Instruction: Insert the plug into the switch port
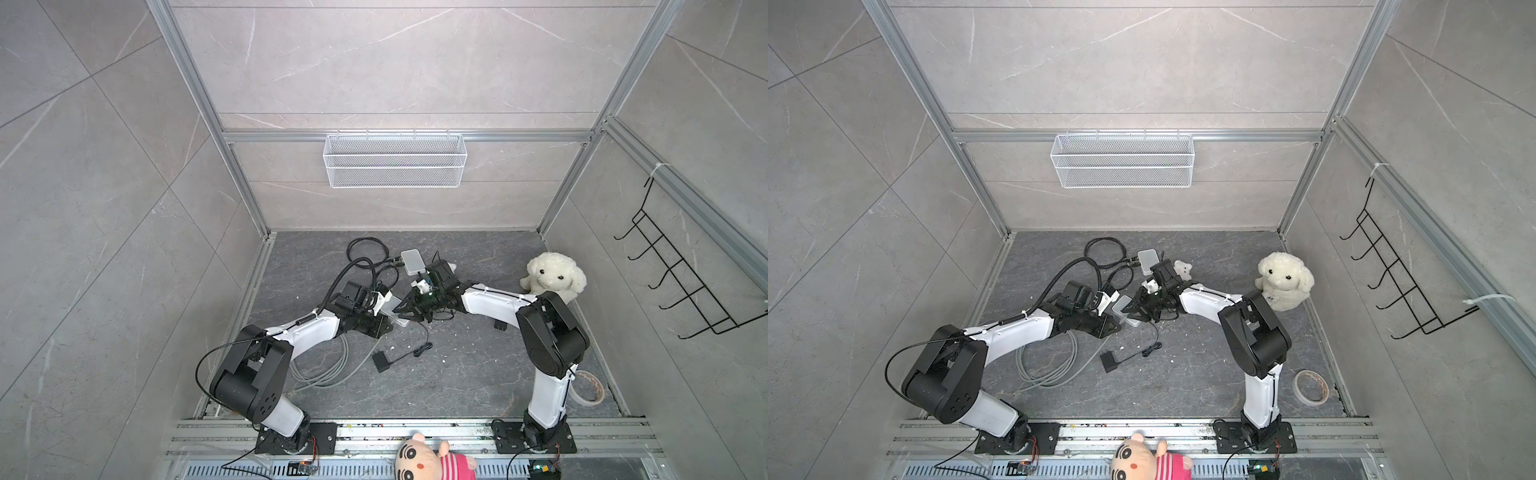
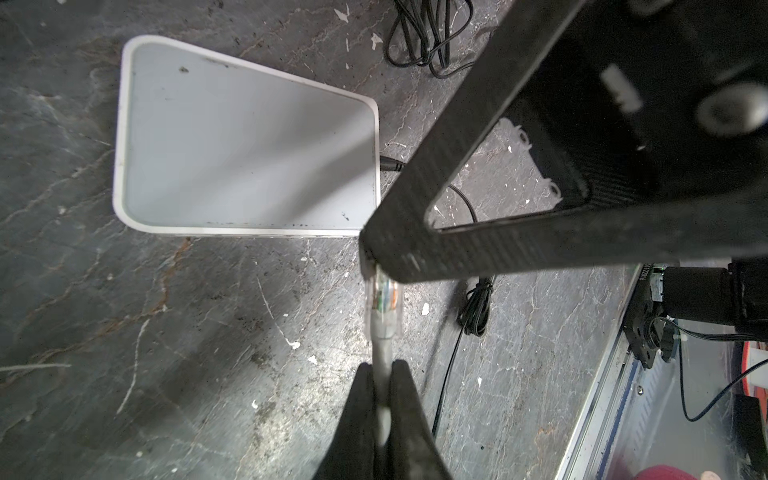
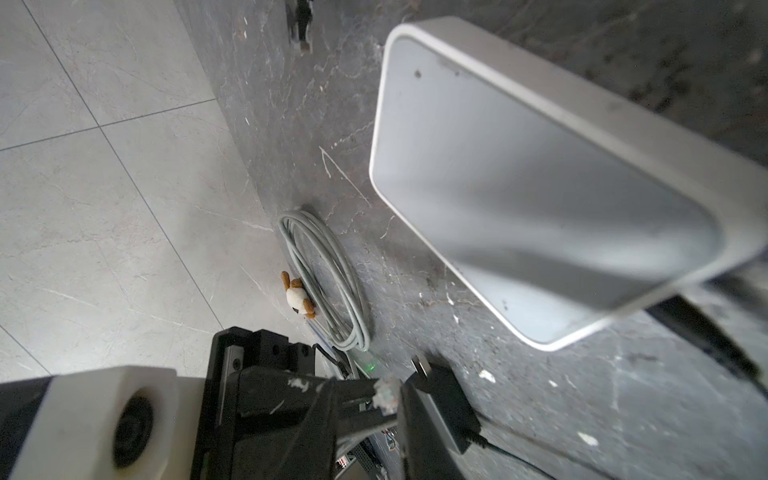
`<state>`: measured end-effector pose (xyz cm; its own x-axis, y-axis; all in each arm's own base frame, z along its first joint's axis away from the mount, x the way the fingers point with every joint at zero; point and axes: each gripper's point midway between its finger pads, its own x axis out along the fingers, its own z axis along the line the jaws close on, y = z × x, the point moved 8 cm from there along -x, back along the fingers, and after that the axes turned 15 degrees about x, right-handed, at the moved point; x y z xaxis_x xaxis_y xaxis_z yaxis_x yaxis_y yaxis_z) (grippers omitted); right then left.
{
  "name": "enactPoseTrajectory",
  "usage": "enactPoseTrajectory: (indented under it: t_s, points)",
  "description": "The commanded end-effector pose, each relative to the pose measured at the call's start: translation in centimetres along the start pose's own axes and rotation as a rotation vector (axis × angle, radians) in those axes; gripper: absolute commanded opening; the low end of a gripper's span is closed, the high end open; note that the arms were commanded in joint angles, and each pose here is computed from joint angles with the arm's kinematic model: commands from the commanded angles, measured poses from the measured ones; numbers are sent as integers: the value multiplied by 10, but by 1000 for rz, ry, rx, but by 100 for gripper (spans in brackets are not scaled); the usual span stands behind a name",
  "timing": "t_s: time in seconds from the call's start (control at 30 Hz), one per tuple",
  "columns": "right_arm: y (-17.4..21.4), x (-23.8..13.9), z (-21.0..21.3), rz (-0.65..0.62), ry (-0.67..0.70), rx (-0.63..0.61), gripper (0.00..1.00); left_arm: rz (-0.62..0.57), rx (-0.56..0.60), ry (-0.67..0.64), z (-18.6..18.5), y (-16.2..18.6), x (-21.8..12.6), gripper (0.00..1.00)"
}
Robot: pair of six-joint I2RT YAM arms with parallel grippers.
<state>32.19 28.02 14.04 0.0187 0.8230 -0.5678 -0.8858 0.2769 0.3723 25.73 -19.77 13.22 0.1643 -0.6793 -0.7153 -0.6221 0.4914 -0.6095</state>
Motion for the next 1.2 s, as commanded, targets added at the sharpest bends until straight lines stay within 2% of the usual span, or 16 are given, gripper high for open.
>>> enactPoseTrajectory:
  t_s: [0.0,0.2,0.57,0.77,1.07,1.17]
  points:
    - [1,6,3,30,-3,-22,27,-27,22,30,-1,-12,-3,0]
    - [1,9,1,44,9,-20,23,-28,22,30,-1,-13,-4,0]
    - [-2,6,-6,13,64,-50,31,-34,21,25,-1,-13,-6,0]
    - [-1,10,-4,26,49,-57,27,-42,19,28,-1,-15,-6,0]
    - [-1,14,-10,34,55,-43,30,-55,19,33,-1,-18,-7,0]
    - [-1,14,-9,34,50,-44,25,-54,18,33,-2,-17,-8,0]
